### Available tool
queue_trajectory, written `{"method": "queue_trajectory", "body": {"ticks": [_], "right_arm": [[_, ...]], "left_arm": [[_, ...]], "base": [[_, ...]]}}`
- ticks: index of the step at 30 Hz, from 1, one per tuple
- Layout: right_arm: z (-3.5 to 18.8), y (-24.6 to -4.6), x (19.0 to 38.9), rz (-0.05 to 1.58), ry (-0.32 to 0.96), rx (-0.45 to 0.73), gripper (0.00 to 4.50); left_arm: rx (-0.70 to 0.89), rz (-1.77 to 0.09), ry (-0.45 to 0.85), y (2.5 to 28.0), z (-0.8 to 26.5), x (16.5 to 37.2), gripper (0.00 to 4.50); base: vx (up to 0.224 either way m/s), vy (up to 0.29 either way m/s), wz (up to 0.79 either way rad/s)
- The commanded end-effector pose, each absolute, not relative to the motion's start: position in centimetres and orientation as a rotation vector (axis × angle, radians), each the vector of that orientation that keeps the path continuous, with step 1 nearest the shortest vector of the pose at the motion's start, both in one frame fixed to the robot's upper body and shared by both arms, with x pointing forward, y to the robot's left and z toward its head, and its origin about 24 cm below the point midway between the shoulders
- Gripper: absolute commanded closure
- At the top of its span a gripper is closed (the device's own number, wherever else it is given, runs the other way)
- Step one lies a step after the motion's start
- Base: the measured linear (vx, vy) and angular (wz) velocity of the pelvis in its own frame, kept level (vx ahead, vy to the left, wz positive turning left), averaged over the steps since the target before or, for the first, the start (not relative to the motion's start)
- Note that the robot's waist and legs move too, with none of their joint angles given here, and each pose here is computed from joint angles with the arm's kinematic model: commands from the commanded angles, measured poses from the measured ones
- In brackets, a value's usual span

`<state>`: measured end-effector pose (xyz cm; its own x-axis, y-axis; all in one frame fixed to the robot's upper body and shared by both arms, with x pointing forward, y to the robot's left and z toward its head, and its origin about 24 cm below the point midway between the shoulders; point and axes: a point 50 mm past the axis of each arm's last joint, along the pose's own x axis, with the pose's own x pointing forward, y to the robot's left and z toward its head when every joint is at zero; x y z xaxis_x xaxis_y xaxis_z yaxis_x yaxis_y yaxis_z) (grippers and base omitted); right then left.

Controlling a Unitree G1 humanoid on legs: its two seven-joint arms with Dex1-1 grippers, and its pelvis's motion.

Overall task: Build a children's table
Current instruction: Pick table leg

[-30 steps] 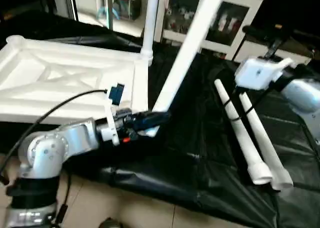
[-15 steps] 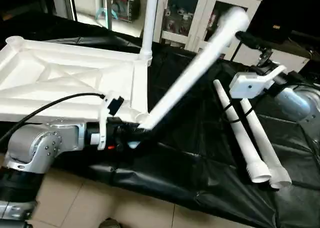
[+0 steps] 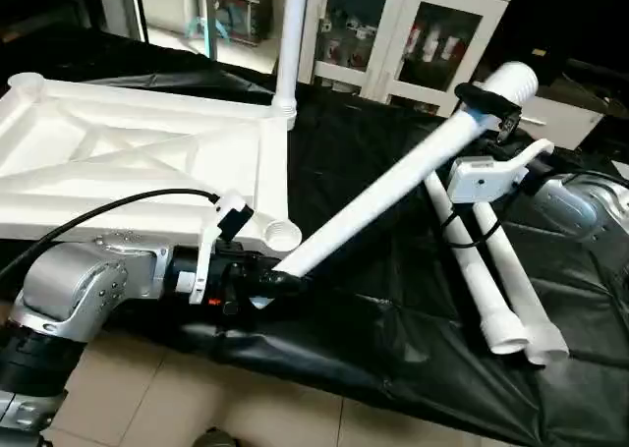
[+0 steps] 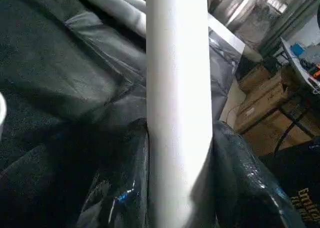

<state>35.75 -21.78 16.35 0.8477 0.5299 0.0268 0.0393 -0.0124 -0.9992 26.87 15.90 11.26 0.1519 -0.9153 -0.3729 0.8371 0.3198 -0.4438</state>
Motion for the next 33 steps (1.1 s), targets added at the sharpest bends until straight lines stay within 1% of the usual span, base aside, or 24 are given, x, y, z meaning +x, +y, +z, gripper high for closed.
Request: {"method": "queue_trajectory", "body": {"ticks": [1,3,6,7,11,16,21,27,29,31,33], "right_arm": [[15.9,-22.4,35.8,0.432,-0.427,-1.579,0.71],[15.8,-22.4,35.8,0.440,-0.423,-1.582,0.78],[15.4,-22.4,35.6,0.472,-0.416,-1.590,1.11],[15.2,-22.4,35.6,0.486,-0.413,-1.598,1.11],[14.7,-22.5,35.5,0.522,-0.391,-1.602,1.50],[14.5,-22.6,35.5,0.533,-0.384,-1.597,1.93],[14.3,-22.9,35.5,0.546,-0.366,-1.598,2.17],[14.1,-23.0,35.4,0.556,-0.358,-1.596,2.17],[14.1,-23.0,35.3,0.560,-0.360,-1.592,2.38],[14.1,-23.1,35.3,0.560,-0.359,-1.591,2.42],[14.1,-23.1,35.3,0.560,-0.356,-1.591,2.44]], "left_arm": [[-0.105,-1.298,0.597,15.5,12.0,27.2,3.12],[-0.097,-1.289,0.594,15.6,12.0,27.3,3.12],[-0.086,-1.269,0.586,15.9,12.1,27.6,3.12],[-0.076,-1.258,0.582,16.1,12.1,27.8,3.12],[-0.047,-1.228,0.563,16.6,12.4,28.4,3.12],[-0.034,-1.221,0.549,16.7,12.5,28.6,3.12],[-0.021,-1.224,0.537,16.8,12.5,28.8,3.12],[-0.001,-1.233,0.502,16.7,12.6,28.8,3.12],[0.015,-1.214,0.468,16.9,12.8,29.1,3.12],[0.004,-1.183,0.445,17.1,12.9,29.5,2.42],[0.006,-1.186,0.422,17.4,13.2,29.7,2.42]], "base": [[0.000,0.000,0.00],[0.000,0.000,0.00],[0.000,0.000,0.00],[0.000,0.000,0.00],[0.000,0.000,0.00],[0.000,0.000,0.00],[0.000,0.000,0.00],[0.000,0.000,0.00],[0.000,0.000,0.00],[0.000,0.000,0.00],[0.000,0.000,0.00]]}}
